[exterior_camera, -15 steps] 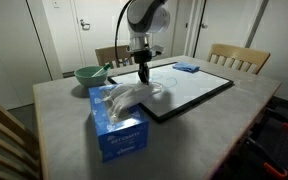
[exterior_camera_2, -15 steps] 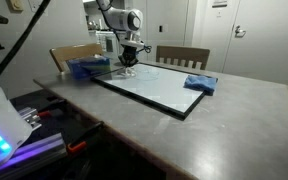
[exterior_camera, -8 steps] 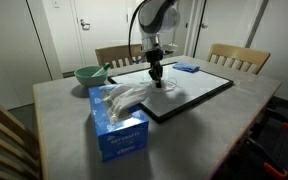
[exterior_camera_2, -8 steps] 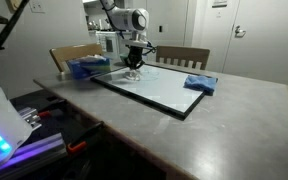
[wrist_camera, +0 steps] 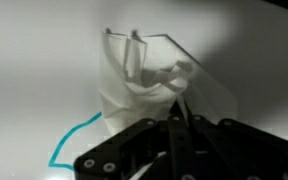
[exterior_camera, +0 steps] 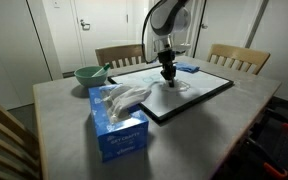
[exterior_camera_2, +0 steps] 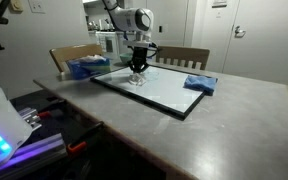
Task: Pick up the wipe and rub the white board
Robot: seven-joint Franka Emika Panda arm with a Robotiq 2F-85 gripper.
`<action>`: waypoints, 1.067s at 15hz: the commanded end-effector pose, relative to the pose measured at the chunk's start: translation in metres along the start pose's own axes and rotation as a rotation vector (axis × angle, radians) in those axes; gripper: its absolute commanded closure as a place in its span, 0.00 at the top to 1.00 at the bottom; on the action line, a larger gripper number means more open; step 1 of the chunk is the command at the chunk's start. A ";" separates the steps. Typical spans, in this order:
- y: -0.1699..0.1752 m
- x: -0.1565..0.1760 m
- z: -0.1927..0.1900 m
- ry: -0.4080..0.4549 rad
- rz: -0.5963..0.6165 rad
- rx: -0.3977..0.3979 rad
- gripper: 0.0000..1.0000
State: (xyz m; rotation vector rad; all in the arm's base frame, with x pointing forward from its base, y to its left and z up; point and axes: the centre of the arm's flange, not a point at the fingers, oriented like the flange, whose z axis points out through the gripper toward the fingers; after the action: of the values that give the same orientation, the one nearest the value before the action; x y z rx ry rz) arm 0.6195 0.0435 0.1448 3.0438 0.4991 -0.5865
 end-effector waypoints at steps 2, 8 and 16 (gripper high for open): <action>-0.016 0.036 0.044 0.031 -0.093 -0.004 0.00; -0.059 0.079 0.027 0.080 -0.271 0.000 0.00; -0.059 0.061 0.026 0.023 -0.290 0.036 0.00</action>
State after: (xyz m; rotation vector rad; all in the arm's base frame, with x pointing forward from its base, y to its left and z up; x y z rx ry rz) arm 0.6616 0.1300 0.1495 3.0188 0.9686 -0.4529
